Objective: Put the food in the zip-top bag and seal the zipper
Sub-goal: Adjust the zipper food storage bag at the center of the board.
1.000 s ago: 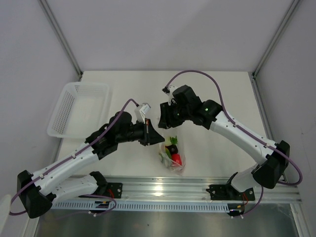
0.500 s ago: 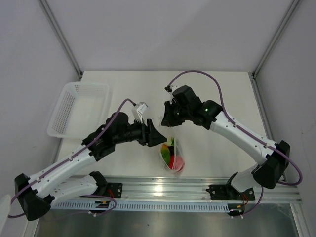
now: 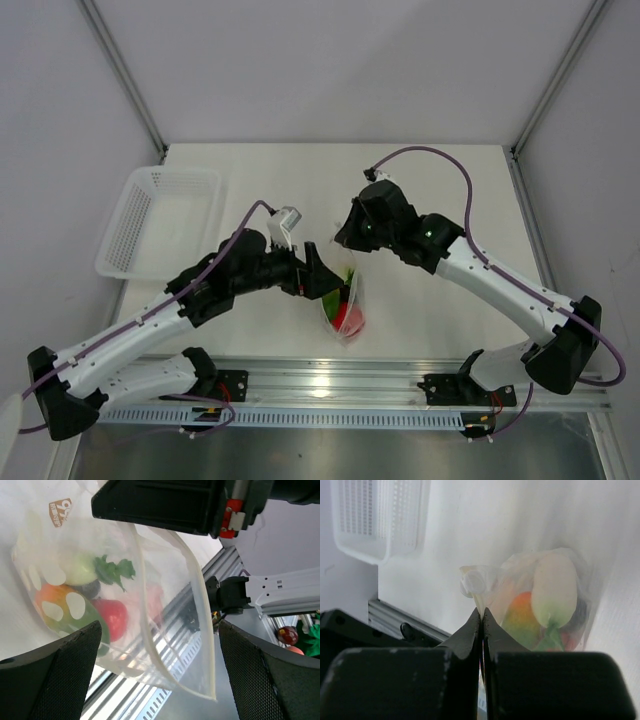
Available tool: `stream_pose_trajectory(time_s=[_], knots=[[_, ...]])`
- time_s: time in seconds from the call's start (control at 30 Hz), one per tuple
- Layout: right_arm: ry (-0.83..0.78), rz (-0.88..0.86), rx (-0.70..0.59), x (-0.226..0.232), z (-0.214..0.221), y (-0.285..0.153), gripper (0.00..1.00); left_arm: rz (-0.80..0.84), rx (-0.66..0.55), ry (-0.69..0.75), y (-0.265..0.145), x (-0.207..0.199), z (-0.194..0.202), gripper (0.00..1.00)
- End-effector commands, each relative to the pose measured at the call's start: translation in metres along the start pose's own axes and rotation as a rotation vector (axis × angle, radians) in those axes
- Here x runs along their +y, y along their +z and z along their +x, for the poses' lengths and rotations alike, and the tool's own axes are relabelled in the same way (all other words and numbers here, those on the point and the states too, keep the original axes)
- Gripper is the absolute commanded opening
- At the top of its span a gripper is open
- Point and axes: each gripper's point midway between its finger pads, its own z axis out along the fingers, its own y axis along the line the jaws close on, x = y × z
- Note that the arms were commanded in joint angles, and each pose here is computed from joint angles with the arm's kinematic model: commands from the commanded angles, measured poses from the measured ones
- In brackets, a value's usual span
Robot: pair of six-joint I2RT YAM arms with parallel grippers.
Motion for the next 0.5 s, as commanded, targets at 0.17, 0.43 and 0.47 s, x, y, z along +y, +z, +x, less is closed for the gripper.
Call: stream_pose_trajectory(time_s=[0.17,0.43,0.47], knots=[[0.146,0.081,-0.132,-0.001,-0.017,0.0,0.0,-0.073,-0.113,0.111,0.001,-0.021,-0.023,1.0],[0.191,0.082,-0.154,0.0,-0.02,-0.002,0.0,-0.208,-0.098,0.191,0.018,-0.014,-0.021,0.99],[0.195,0.087,-0.156,-0.001,-0.02,-0.003,0.0,-0.222,-0.088,0.2,0.021,-0.013,-0.017,1.0]])
